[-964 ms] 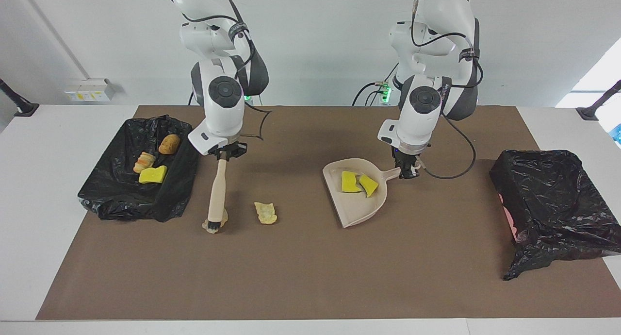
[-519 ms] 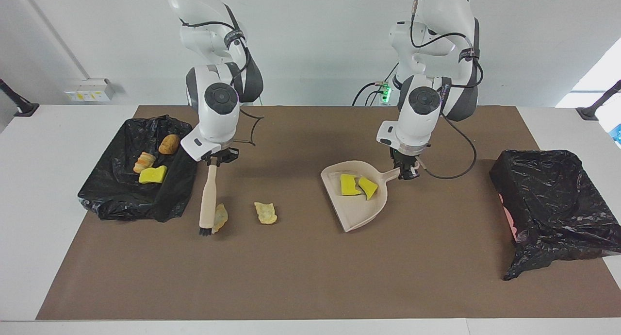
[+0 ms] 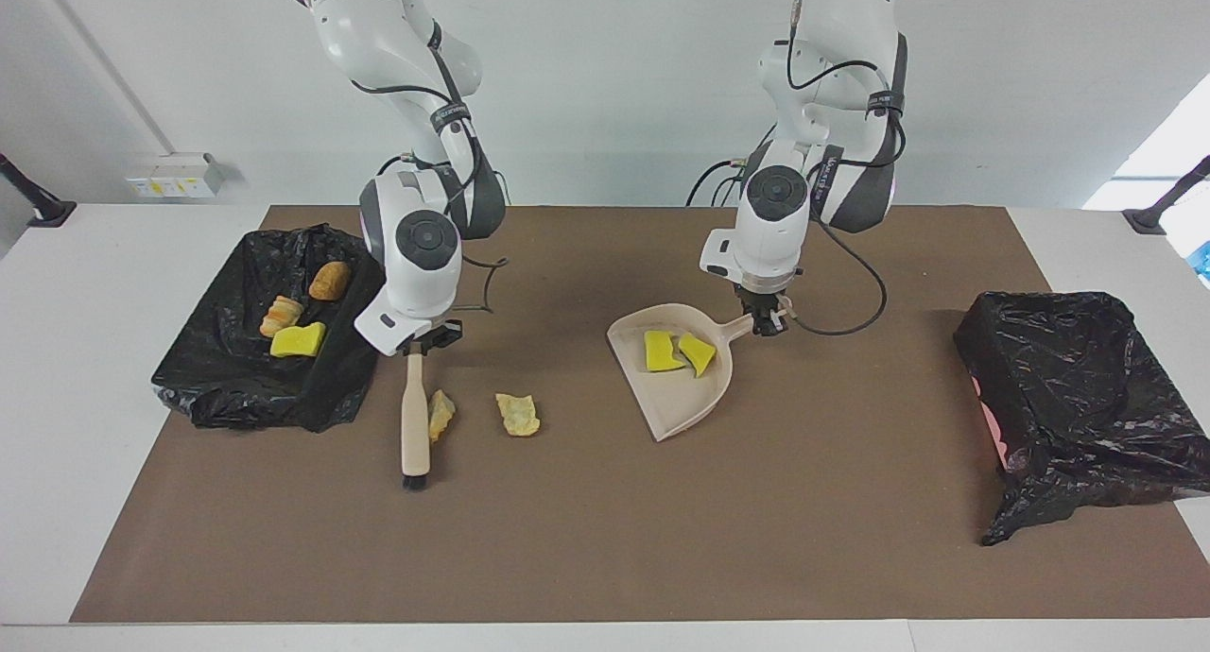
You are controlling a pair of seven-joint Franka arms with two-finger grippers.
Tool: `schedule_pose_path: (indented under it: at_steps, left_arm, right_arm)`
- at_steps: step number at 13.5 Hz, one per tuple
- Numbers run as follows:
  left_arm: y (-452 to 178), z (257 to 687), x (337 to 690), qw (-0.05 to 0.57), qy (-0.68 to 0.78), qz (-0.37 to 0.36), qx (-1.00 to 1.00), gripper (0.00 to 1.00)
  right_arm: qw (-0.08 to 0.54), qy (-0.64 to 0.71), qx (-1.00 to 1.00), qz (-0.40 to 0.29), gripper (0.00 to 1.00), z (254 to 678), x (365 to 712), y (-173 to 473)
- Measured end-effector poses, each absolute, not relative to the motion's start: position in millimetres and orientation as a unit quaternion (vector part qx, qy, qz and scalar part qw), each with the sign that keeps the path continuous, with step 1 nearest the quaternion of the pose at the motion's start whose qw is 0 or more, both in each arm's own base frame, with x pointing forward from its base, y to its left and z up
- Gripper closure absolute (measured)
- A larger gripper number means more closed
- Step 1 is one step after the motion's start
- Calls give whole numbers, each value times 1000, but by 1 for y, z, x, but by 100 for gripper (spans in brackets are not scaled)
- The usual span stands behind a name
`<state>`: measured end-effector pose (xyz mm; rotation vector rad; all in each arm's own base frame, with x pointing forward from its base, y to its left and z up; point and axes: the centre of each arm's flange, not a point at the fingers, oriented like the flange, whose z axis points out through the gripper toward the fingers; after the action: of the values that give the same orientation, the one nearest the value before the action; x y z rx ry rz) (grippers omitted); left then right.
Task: Sweep and dump trash in bin
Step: 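Sweep the tan pieces into the dustpan with the right gripper's brush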
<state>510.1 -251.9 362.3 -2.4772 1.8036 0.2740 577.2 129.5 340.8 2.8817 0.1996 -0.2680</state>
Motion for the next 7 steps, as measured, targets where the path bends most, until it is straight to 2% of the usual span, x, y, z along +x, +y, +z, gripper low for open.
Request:
schedule_pose_path:
  at_steps: [7]
  left_arm:
    - [-252,360,508,33,587,91,-804,69]
  right_arm:
    - [10,112,988,-103,73,348,536,260]
